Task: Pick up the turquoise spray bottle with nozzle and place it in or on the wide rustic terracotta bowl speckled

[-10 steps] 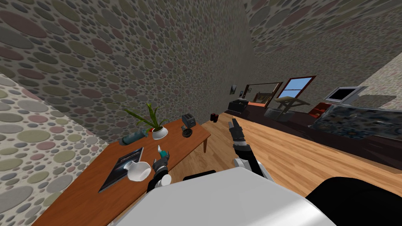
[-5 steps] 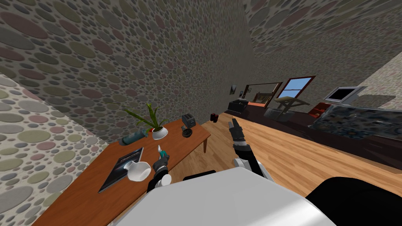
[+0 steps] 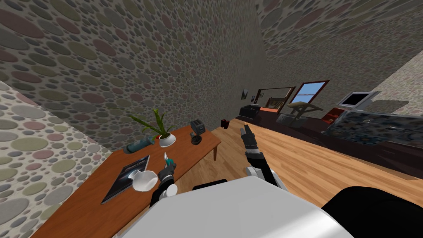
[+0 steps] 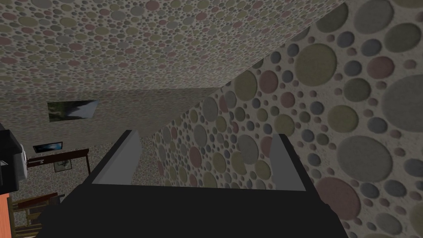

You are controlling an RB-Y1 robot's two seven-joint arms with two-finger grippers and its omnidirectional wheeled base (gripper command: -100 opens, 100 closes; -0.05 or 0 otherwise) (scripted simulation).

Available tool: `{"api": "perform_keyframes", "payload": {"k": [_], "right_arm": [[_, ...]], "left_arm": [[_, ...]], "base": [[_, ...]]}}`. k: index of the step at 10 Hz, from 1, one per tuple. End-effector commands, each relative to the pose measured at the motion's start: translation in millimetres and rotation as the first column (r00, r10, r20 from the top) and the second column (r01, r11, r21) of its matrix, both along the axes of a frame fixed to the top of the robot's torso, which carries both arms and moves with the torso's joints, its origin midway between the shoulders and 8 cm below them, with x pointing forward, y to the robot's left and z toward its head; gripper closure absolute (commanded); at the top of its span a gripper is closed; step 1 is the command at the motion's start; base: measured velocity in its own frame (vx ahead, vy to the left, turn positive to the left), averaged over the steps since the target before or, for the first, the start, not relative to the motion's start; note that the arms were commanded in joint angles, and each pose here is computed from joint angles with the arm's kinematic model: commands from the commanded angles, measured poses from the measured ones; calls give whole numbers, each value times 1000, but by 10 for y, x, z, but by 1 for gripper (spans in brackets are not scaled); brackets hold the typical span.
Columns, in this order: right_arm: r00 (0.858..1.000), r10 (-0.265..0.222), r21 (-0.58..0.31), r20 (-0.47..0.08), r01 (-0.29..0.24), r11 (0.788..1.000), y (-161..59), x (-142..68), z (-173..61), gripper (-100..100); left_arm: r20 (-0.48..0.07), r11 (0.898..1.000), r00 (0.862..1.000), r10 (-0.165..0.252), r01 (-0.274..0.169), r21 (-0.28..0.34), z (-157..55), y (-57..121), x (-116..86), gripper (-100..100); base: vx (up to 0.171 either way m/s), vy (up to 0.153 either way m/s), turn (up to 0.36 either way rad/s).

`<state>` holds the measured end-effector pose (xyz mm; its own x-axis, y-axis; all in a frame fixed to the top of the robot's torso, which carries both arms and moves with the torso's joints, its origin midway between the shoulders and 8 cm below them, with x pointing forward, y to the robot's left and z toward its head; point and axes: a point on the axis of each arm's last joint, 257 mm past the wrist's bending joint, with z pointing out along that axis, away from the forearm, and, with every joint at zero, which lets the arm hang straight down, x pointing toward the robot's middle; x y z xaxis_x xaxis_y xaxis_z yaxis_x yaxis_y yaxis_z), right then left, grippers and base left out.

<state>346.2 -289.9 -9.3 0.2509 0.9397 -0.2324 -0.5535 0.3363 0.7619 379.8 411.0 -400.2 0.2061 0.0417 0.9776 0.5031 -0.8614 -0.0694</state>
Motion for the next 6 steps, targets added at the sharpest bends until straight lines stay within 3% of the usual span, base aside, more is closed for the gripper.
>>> {"api": "perform_keyframes", "payload": {"k": [1, 3, 6], "right_arm": [[1000, 0, 0, 0, 0, 1000, 0, 0, 0, 0], [1000, 0, 0, 0, 0, 1000, 0, 0, 0, 0], [1000, 0, 0, 0, 0, 1000, 1, 0, 0, 0]], "left_arm": [[-7, 1000, 1000, -11, 11, 28, 39, 142, 32, 100], [-15, 999, 1000, -19, 20, 45, 87, 286, 61, 100], [-30, 999, 999, -29, 30, 38, 127, 464, 124, 100]], "base": [[-40, -60, -34], [-62, -71, -54], [-93, -125, -80]]}}
